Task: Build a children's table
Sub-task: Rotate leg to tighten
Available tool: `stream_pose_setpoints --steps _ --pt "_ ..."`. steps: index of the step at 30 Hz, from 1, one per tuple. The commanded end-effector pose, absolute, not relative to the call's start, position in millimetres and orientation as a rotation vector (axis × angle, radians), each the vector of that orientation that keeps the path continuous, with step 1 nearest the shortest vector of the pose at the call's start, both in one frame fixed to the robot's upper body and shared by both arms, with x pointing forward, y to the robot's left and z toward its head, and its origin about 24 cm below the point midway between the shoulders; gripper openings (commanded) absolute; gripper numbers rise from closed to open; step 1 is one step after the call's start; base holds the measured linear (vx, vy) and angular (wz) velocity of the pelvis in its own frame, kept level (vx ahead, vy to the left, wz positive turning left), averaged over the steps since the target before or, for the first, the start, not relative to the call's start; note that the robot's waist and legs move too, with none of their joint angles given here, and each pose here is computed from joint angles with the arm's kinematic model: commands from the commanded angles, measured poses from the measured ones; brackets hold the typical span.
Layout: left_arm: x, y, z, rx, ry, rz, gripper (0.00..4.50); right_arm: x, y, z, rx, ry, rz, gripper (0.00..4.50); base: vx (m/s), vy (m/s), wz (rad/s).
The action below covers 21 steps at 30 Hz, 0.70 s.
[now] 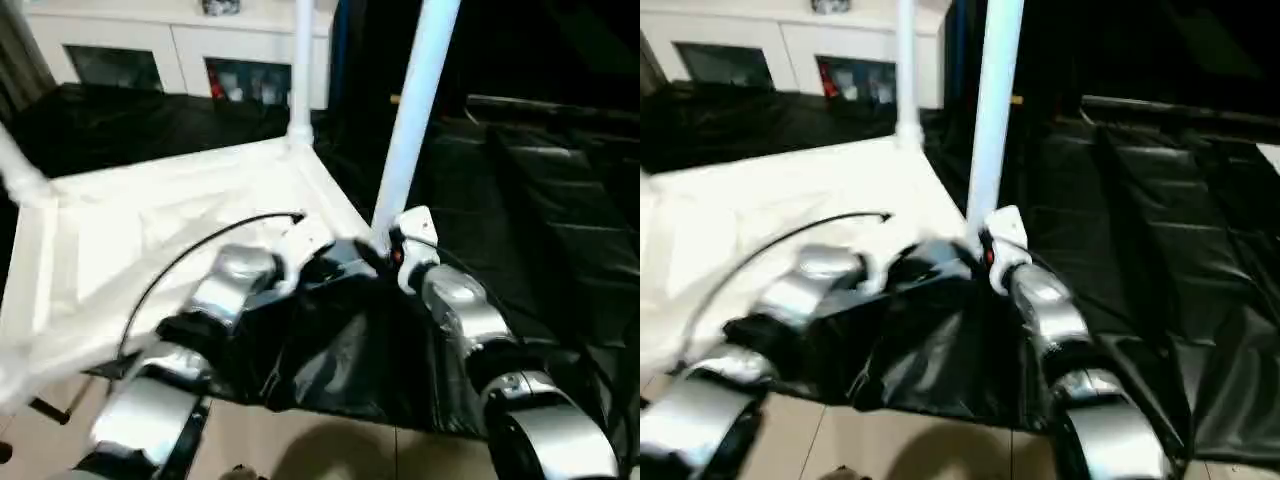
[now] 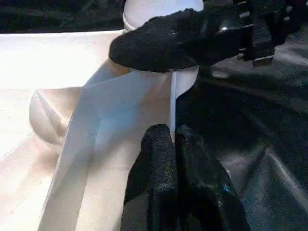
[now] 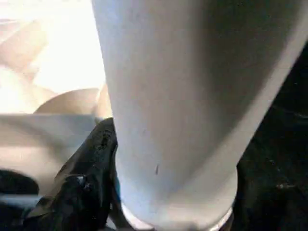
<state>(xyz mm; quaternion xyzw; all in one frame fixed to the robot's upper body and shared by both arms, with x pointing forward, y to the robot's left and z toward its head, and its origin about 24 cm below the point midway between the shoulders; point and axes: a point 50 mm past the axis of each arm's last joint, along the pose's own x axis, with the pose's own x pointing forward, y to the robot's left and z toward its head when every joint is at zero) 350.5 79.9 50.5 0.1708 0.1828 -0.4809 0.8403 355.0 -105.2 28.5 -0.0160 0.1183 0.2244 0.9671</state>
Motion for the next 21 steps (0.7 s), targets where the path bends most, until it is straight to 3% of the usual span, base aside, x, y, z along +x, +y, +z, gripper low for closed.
stream_pose_setpoints --steps 1,6,11,21 --pt "351 47 67 0.348 0.274 -1.059 0.0 341.6 -58.2 18 -0.008 0.289 0.624 3.59 0.0 0.0 0.0" --pt "350 53 65 0.368 0.265 -1.11 0.0 344.6 -65.7 21 -0.058 0.262 0.651 3.95 0.0 0.0 0.0" --pt "341 76 66 0.39 0.256 -1.264 0.0 335.3 -87.4 23 -0.161 0.225 0.896 3.95 0.0 0.0 0.0" --pt "332 109 69 0.409 0.3 -1.419 0.0 317.9 -118.2 27 -0.196 0.229 1.221 3.95 0.0 0.0 0.0"
